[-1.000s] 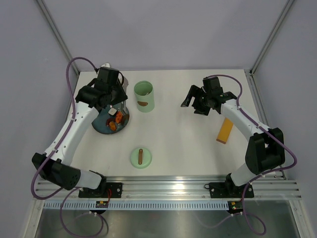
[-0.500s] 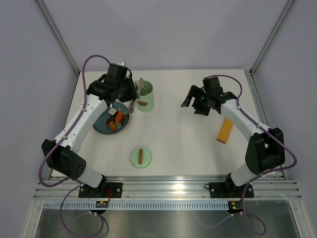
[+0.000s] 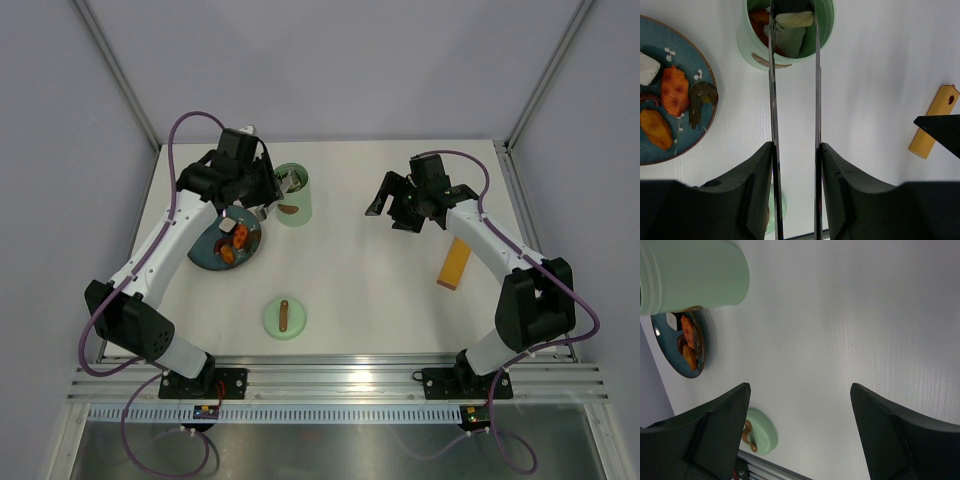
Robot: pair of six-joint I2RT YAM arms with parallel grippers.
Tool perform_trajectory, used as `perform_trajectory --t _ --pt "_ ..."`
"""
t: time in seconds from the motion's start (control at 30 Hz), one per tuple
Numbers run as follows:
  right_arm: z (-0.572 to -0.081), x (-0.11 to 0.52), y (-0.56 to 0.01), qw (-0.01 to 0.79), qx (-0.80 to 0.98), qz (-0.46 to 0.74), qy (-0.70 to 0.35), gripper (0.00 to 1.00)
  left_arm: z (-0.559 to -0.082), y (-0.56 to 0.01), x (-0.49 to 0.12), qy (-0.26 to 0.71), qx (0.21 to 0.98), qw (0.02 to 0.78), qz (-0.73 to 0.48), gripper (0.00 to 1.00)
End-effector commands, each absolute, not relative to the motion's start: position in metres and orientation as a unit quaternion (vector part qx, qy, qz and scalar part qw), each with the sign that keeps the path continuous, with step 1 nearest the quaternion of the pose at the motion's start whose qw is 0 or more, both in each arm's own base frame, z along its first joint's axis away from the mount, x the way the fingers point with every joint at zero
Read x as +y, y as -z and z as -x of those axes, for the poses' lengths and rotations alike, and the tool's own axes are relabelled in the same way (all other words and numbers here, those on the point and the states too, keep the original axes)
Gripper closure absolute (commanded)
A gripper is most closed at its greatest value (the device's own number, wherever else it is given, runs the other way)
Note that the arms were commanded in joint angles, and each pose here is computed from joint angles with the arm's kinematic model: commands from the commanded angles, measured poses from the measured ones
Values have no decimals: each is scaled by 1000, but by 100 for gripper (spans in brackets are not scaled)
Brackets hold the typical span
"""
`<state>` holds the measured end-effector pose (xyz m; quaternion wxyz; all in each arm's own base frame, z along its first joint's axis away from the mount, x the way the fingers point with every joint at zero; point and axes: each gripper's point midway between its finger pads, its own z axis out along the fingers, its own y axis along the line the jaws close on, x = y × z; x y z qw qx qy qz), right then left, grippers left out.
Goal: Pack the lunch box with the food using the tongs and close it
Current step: Place the fake food in the packing box.
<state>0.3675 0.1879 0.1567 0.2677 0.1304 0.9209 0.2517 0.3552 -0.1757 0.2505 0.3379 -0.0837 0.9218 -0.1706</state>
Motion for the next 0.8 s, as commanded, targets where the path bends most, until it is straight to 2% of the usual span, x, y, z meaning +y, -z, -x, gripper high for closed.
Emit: perform_trajectory --t 0.0,0.13,0.2,0.27,0.33,0.43,0.77 --pt "-370 191 -173 291 914 -122 -256 11 -365 -269 -185 194 906 369 71 60" --pt "-371 190 -173 292 913 -122 -256 11 -364 -278 -184 200 900 380 73 74" --pt "-370 191 -173 292 913 -121 -256 11 -362 -285 -182 202 895 390 73 76" --pt "-371 191 -173 292 913 -121 -257 11 -362 -289 -179 199 893 396 74 74" --pt "-371 192 -172 289 914 -122 -258 11 -360 -291 -177 195 893 398 71 65" --pt "-371 193 -171 288 914 -120 -260 11 -361 -285 -178 193 897 391 69 58" --pt "-370 192 -170 288 914 -122 -258 11 -361 -284 -181 199 898 388 65 55"
